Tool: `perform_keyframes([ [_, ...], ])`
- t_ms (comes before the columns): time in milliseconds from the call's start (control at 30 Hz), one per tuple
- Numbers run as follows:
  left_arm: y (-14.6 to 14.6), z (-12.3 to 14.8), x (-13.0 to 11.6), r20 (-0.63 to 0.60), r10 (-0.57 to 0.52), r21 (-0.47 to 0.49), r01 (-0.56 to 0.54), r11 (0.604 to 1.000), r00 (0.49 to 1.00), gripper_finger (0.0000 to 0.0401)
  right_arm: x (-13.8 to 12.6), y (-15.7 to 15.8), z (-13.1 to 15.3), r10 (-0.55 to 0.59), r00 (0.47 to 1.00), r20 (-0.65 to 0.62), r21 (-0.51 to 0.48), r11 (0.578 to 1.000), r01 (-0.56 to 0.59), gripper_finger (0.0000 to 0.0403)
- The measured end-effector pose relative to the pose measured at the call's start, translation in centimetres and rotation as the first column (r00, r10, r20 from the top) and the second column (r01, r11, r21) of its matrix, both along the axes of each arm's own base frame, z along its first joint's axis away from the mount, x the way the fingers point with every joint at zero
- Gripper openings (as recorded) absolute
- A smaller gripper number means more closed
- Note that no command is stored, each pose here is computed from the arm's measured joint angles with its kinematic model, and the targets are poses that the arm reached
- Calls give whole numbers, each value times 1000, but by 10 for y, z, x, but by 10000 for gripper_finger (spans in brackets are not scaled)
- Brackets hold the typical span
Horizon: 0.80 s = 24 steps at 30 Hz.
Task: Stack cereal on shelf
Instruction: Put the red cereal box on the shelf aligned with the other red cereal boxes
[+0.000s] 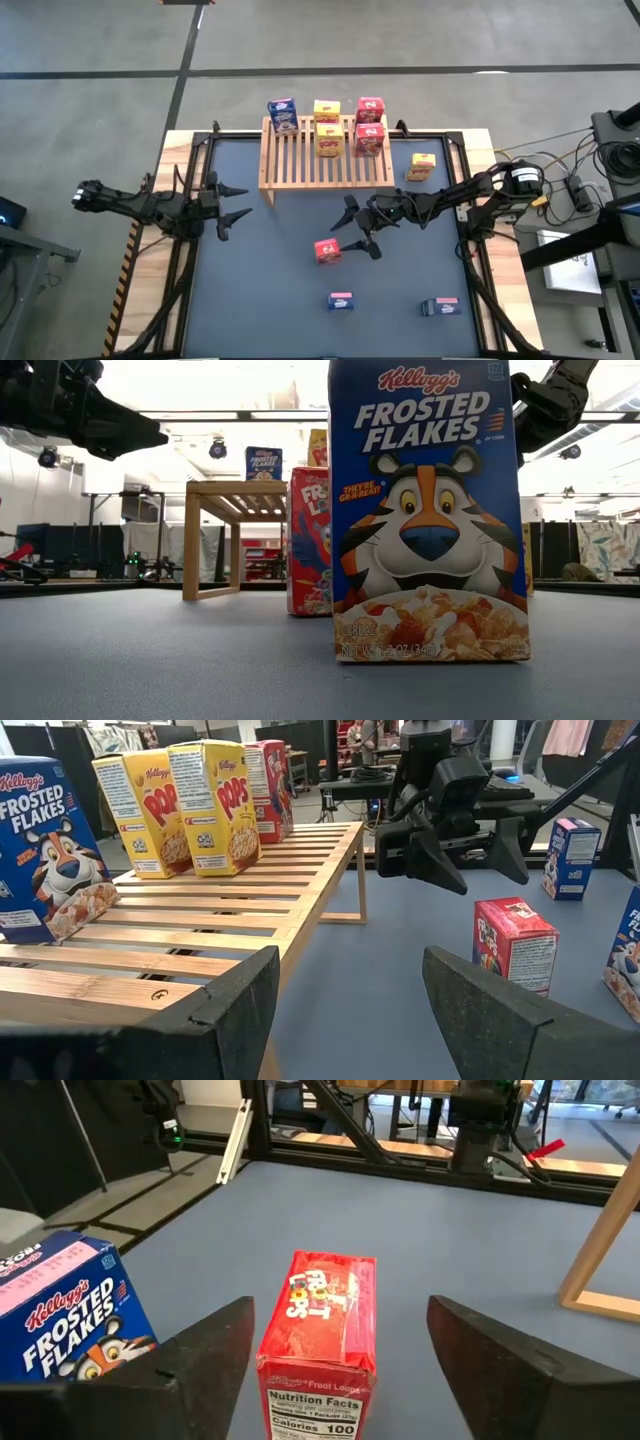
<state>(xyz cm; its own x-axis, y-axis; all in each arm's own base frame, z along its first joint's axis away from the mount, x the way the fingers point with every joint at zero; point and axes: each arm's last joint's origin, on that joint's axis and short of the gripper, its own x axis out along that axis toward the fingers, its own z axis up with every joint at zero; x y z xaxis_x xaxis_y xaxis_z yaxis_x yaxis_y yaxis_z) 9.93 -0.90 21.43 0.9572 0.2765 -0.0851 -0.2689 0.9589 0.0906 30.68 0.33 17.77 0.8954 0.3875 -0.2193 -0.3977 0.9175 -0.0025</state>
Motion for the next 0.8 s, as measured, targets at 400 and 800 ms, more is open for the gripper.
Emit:
perform_keyframes([
  [400,0,0,0,0,0,0,0,1000,1000,231,0,10,-1,0,1000,6,-34,999,0,334],
  [800,0,0,0,0,0,0,0,1000,1000,231,10,15,-23,-75,997,-4,-34,997,75,334],
])
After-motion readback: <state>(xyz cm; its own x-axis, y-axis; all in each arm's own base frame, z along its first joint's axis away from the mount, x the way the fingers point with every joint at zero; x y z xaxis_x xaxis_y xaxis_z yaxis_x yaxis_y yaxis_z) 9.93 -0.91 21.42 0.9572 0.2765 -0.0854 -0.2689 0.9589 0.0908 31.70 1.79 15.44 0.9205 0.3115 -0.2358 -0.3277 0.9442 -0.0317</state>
